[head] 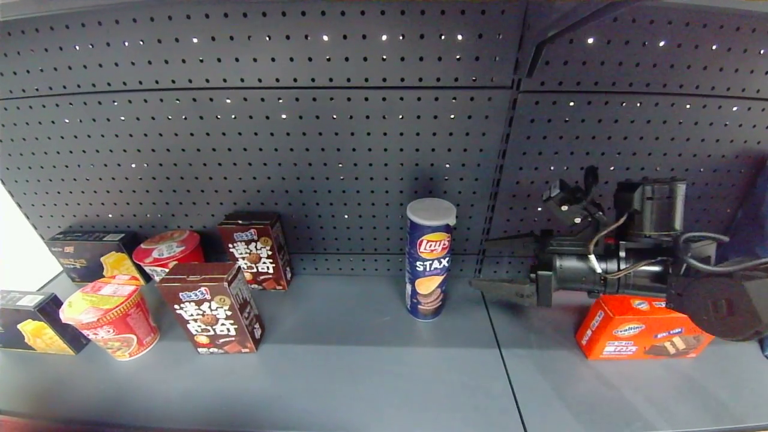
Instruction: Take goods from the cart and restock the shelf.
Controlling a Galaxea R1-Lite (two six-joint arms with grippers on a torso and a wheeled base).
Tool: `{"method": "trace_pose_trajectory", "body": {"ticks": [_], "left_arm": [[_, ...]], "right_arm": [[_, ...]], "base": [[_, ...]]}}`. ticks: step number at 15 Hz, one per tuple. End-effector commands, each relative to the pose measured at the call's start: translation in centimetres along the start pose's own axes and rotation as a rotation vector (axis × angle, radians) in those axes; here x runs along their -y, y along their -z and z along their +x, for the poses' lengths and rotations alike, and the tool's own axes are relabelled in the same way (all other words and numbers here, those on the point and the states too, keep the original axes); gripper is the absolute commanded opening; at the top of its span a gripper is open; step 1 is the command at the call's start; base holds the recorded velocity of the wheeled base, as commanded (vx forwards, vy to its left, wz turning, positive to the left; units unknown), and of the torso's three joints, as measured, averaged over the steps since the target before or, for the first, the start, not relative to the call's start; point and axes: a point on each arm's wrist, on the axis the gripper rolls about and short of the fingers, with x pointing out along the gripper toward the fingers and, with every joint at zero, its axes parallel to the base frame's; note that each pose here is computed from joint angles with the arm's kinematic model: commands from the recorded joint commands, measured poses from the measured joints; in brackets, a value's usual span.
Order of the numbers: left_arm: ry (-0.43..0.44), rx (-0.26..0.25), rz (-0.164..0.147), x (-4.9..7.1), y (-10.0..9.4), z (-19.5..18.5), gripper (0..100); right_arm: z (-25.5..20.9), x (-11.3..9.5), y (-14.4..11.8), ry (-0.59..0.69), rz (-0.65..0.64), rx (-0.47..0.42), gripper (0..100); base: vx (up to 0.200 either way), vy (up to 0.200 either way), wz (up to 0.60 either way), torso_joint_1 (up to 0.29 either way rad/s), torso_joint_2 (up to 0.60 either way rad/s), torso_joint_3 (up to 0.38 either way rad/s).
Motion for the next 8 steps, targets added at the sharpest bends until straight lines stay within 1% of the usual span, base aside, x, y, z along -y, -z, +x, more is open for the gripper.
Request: {"method": "trace_pose_trajectory", "body": {"ticks": [1, 4, 8], "left_arm": [[0.001, 0.011, 0.001, 0.0, -0.1, -0.1, 0], [0.004, 0.025, 0.004, 0.0, -0.4, -0.2, 0], [0.005, 0.023, 0.004, 0.1, -0.5, -0.2, 0]], "right_arm": [[2.4, 0.9, 1.3, -0.029, 0.021, -0.026, 100], [4.9, 1.5, 1.6, -0.059, 0.011, -0.021, 100], [7.3, 2.6, 2.1, -0.072, 0.007, -0.021, 100]], "base": [[0.0, 0.0, 0.0, 0.0, 0.0, 0.0], [0.0, 0.0, 0.0, 0.0, 0.0, 0.0], [0.0, 0.0, 0.0, 0.0, 0.0, 0.0]]}}
